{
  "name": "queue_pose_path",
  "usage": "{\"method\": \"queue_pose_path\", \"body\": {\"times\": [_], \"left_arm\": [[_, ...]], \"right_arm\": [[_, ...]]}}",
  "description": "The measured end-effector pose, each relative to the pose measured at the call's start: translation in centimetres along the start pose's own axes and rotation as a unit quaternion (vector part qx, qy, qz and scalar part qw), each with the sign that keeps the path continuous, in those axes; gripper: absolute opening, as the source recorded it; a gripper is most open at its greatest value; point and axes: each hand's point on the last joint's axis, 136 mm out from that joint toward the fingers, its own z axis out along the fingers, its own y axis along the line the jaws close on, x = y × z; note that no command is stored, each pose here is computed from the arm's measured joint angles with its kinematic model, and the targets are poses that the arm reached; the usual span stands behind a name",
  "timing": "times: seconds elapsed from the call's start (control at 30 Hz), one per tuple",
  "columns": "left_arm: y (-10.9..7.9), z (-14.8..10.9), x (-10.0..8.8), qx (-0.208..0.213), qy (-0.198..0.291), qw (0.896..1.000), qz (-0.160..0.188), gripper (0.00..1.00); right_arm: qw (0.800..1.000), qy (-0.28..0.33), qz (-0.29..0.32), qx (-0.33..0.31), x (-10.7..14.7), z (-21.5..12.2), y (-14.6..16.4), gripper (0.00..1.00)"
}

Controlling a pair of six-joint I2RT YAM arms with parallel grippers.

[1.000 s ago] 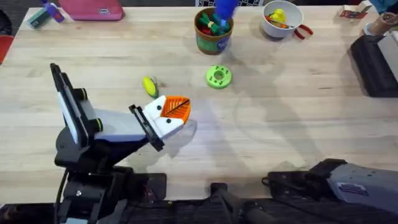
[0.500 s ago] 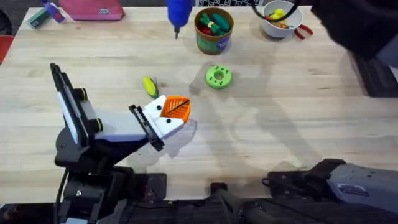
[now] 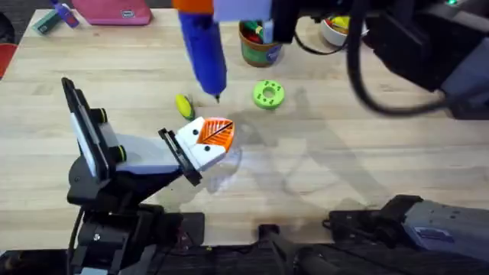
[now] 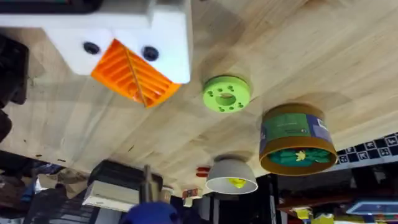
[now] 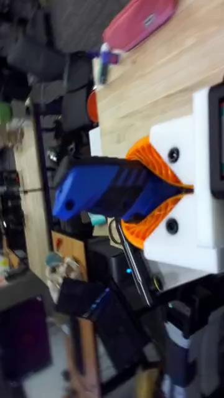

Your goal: Pick up the gripper from the table and insert it into the empty holder that is missing its gripper. Then pick up a screw, insert it into the mounting hole, and use the screwdriver to tighten it. Finally, clean up the table by picking up the vegetable and placing it into the bucket.

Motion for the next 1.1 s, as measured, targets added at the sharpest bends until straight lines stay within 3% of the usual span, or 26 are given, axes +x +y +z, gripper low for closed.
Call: {"method": "queue_pose_path", "body": {"times": [0.17,0.37,0.6,1.1], "left_arm": [[0.0,0.0,0.0,0.000,0.000,1.000,0.000,0.018],[0.0,0.0,0.0,0.000,0.000,1.000,0.000,0.018],[0.0,0.0,0.0,0.000,0.000,1.000,0.000,0.018],[0.0,0.0,0.0,0.000,0.000,1.000,0.000,0.018]], "right_arm": [[0.997,-0.015,-0.065,-0.033,-0.2,0.7,1.8,0.026],[0.987,-0.079,-0.131,-0.038,-0.1,0.0,2.6,0.026],[0.991,-0.090,-0.094,-0.033,2.3,-0.4,2.7,0.026],[0.988,-0.089,-0.093,-0.082,2.5,0.6,5.3,0.026]]}}
